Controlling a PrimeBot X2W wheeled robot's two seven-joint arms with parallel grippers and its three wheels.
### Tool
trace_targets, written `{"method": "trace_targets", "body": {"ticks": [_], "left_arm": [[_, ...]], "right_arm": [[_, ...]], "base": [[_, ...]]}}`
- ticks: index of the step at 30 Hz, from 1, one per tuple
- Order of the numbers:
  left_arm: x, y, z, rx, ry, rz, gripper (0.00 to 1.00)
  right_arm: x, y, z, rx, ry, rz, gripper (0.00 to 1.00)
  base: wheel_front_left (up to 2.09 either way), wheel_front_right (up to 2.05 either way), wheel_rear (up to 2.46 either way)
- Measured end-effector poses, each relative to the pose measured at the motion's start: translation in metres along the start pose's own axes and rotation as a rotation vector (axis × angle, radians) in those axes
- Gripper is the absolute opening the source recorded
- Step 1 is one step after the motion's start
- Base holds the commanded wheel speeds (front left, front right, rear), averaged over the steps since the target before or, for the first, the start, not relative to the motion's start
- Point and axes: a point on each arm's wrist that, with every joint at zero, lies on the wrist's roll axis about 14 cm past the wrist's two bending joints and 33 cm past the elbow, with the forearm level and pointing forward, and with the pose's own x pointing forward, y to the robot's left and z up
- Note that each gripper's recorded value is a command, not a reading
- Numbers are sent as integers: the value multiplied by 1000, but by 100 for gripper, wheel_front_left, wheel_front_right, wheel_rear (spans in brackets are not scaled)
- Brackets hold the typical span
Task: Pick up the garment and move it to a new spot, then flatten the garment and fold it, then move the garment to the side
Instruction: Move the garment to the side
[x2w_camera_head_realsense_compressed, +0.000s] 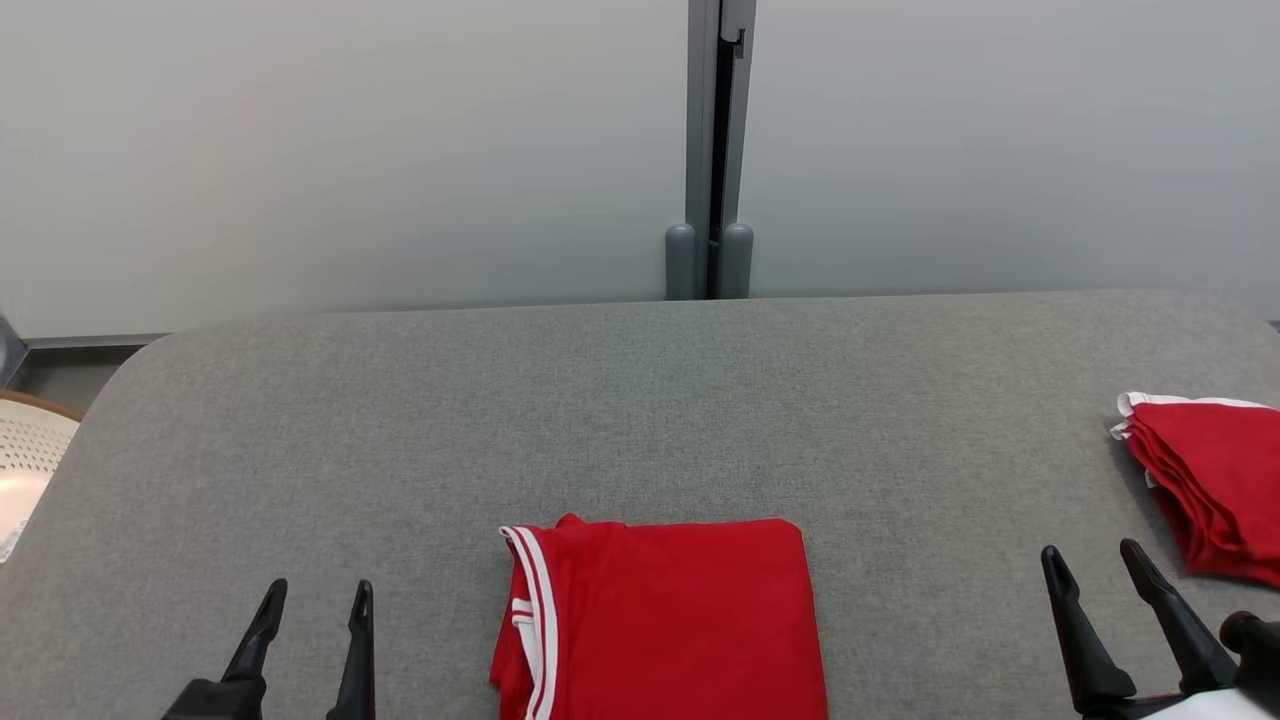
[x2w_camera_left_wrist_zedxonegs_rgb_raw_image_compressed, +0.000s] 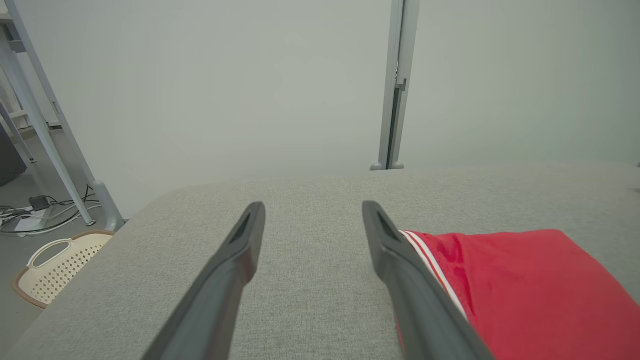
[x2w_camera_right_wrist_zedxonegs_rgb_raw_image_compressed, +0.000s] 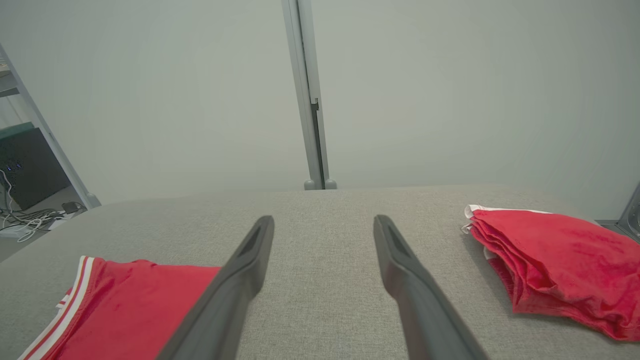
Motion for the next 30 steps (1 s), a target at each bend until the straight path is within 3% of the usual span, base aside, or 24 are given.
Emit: {"method": "trace_targets", "body": {"ticks": [5, 12, 22, 23, 24, 25, 26, 30], "left_arm": [[8, 3, 10, -2, -33, 14, 100], [18, 10, 21, -19, -72, 54, 100], [40, 28, 28, -29, -102, 114, 100], [41, 30, 27, -29, -99, 121, 100], [41, 32, 26, -26, -96, 130, 100], [42, 34, 24, -25, -92, 139, 100], [42, 36, 24, -25, -91, 146, 100], [45, 38, 27, -26, -104, 154, 100]], "right_arm": [[7, 9, -24, 10, 89, 32, 100], [30, 61, -80, 64, 254, 184, 100], [55, 94, -170, 144, 520, 248, 100], [57, 96, -174, 150, 532, 254, 86], [61, 98, -176, 152, 534, 261, 44], [63, 101, -177, 158, 536, 267, 15], [66, 103, -178, 162, 535, 273, 0], [69, 105, -177, 148, 519, 294, 0]], "base": [[0, 0, 0], [0, 0, 0], [0, 0, 0], [0, 0, 0], [0, 0, 0], [0, 0, 0], [0, 0, 0], [0, 0, 0]]}}
